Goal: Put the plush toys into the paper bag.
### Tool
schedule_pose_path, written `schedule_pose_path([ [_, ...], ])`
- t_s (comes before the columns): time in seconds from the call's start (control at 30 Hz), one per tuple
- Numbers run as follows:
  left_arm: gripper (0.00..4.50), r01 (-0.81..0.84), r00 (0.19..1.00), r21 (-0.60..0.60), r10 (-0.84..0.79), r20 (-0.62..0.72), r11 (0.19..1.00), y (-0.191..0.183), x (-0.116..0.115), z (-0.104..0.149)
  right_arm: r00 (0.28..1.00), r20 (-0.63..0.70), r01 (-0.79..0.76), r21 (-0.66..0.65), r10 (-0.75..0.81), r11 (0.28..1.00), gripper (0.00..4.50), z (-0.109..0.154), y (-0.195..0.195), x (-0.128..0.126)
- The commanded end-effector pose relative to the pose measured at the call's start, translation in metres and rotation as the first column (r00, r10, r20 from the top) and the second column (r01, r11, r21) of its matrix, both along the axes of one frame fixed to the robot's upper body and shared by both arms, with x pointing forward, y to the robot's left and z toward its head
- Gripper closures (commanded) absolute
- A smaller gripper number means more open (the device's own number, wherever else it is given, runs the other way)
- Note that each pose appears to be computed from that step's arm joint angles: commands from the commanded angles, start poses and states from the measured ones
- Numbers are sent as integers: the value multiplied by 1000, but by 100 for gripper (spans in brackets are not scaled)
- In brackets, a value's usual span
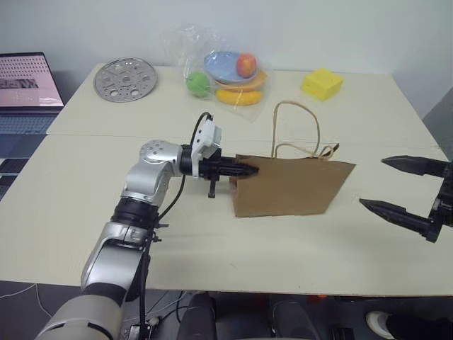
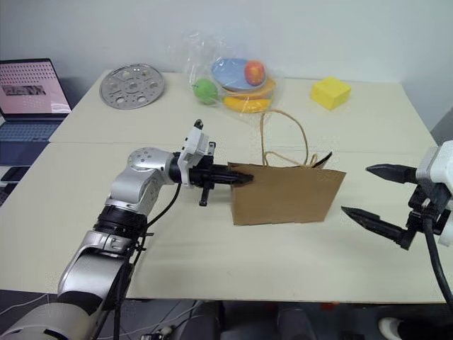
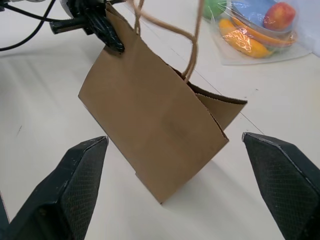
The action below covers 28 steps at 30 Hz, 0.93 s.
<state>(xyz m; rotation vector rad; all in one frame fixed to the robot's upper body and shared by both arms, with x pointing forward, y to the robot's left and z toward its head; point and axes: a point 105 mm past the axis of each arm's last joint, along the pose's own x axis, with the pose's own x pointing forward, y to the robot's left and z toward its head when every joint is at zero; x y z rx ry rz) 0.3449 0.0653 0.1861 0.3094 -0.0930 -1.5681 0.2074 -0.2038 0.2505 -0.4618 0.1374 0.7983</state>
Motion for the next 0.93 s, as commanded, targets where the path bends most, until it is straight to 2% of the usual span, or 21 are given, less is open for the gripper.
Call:
schedule_pose_path([
  [0.03, 427, -41, 999, 22, 40, 25, 999, 5, 11, 1, 1000, 25, -11, -7, 11, 1000, 0, 4, 4, -3],
  [0.1, 382, -45, 999, 15, 44, 21, 999, 9, 12, 6, 1000, 21, -15, -5, 15, 1000, 0, 5, 4, -2],
  [0.27, 218, -59, 997, 32, 57, 41, 998, 27, 1, 15, 1000, 18, -23, -18, 23, 1000, 0, 7, 1, 5],
  [0.5, 3, -224, 974, 111, 216, 74, 968, 72, -22, 21, 998, 10, -55, -55, 55, 997, 0, 16, -10, 14],
  [0.57, 3, -351, 936, 189, 338, 102, 917, 107, -31, 26, 998, 8, -55, -111, 56, 992, 0, 24, -26, 22],
  [0.67, 3, -465, 885, 270, 444, 138, 843, 137, -43, 32, 998, -6, -59, -171, 59, 984, 0, 31, -45, 30],
  [0.8, 3, -638, 770, 248, 615, 172, 729, 175, -50, 52, 999, 3, -47, -213, 48, 976, 0, 47, -67, 39],
  [0.93, 3, -646, 761, 260, 634, 142, 717, 185, -56, 48, 998, 6, -63, -235, 67, 970, 0, 51, -73, 47],
])
